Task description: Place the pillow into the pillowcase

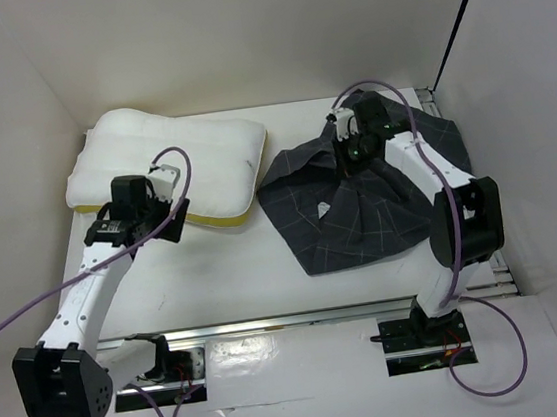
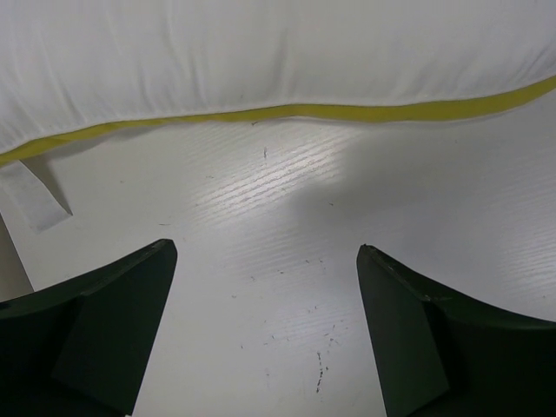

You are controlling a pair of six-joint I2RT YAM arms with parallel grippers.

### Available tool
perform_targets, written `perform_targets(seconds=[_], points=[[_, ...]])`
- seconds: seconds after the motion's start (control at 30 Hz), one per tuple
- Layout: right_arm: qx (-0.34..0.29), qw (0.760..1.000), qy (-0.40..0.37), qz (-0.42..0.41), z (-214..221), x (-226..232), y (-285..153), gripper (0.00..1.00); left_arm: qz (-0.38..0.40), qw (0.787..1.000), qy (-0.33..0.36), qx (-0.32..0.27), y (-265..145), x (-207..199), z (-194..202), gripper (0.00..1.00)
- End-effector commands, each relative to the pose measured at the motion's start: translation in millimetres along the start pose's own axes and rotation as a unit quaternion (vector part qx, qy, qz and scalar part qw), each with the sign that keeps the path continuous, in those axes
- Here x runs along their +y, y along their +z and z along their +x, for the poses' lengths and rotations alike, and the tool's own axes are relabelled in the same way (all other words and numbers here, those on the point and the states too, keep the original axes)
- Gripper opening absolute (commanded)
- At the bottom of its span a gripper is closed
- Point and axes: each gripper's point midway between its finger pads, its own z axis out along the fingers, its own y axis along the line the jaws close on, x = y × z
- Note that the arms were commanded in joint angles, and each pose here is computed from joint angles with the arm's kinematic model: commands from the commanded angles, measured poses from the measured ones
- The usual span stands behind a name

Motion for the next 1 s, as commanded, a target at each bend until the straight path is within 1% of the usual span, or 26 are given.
perform_targets(seconds=[0.0,0.13,0.23,0.27,0.3,0.33,0.37,0.4,0.43,0.47,0.5,0.53,0.57,0.63,0.67,0.7,0.73,0.8,0.87,0.93,0.97], points=[[-0.06,0.998,-0.018,-0.007,-34.2,5.3,-28.1,0.0,0.002,0.999,0.012,-0.045,-1.5,4.0,-31.9,1.0],[-0.046,0.999,-0.012,-0.009,-25.3,6.1,-26.4,0.0,0.035,0.997,0.033,-0.057,2.6,-1.7,-52.6,1.0],[-0.042,0.999,-0.011,-0.014,-21.3,7.7,-24.4,0.0,0.08,0.992,0.068,-0.063,9.4,-10.0,-72.3,1.0],[-0.042,0.999,-0.011,-0.014,-21.3,7.7,-24.4,0.0,0.102,0.988,0.085,-0.085,5.6,-13.9,-91.5,1.0],[-0.038,0.999,-0.009,-0.02,-19.4,9.9,-24.7,0.0,0.126,0.984,0.112,-0.061,17.8,-18.6,-86.1,1.0],[-0.034,0.999,-0.008,-0.021,-15.8,10.0,-23.1,0.0,0.135,0.979,0.131,-0.076,15.3,-17.5,-104.0,1.0],[-0.034,0.999,-0.008,-0.021,-15.8,10.0,-23.1,0.0,0.161,0.973,0.147,-0.078,17.4,-23.7,-109.5,1.0],[-0.034,0.999,-0.008,-0.021,-15.8,10.0,-23.1,0.0,0.191,0.965,0.175,-0.044,32.4,-29.3,-97.4,1.0],[-0.034,0.999,-0.012,-0.021,-15.8,9.6,-23.1,0.0,0.211,0.958,0.193,-0.037,36.2,-32.3,-98.1,1.0],[-0.035,0.999,-0.012,-0.026,-16.0,11.4,-23.1,0.0,0.221,0.949,0.219,-0.049,32.7,-29.8,-117.1,1.0],[-0.035,0.999,-0.012,-0.026,-15.6,12.6,-26.3,0.0,0.243,0.939,0.238,-0.039,36.2,-36.6,-117.2,1.0],[-0.03,0.999,-0.015,-0.027,-11.5,12.3,-24.5,0.0,0.274,0.928,0.251,0.007,55.4,-40.6,-98.9,1.0],[-0.031,0.999,-0.015,-0.032,-11.7,14.1,-24.5,0.0,0.27,0.924,0.271,-0.004,55.8,-34.4,-117.8,1.0],[-0.028,0.999,-0.014,-0.038,-8.4,16.0,-23.1,0.0,0.284,0.909,0.304,0.005,70.4,-32.0,-120.4,1.0],[-0.028,0.999,-0.014,-0.043,-8.6,17.9,-23.2,0.0,0.292,0.904,0.31,0.023,88.1,-31.8,-114.0,1.0],[-0.028,0.999,-0.014,-0.043,-8.6,17.9,-23.2,0.0,0.283,0.902,0.325,0.016,91.8,-26.3,-124.4,1.0],[-0.028,0.998,-0.018,-0.043,-8.7,17.5,-23.1,0.0,0.287,0.893,0.347,0.009,98.2,-29.7,-127.6,1.0],[-0.025,0.998,-0.017,-0.048,-7.1,18.4,-20.3,0.0,0.269,0.89,0.368,-0.006,118.6,-24.5,-137.3,1.0],[-0.025,0.998,-0.021,-0.048,-7.1,18.0,-20.3,0.0,0.255,0.882,0.396,-0.026,128.6,-23.9,-147.8,1.0],[-0.02,0.998,-0.019,-0.054,-7.0,17.7,-14.8,0.0,0.248,0.873,0.418,-0.031,149.0,-22.6,-146.7,1.0],[-0.016,0.998,-0.017,-0.055,-4.9,18.1,-15.1,0.0,0.245,0.874,0.419,-0.036,154.2,-22.3,-148.8,1.0]])
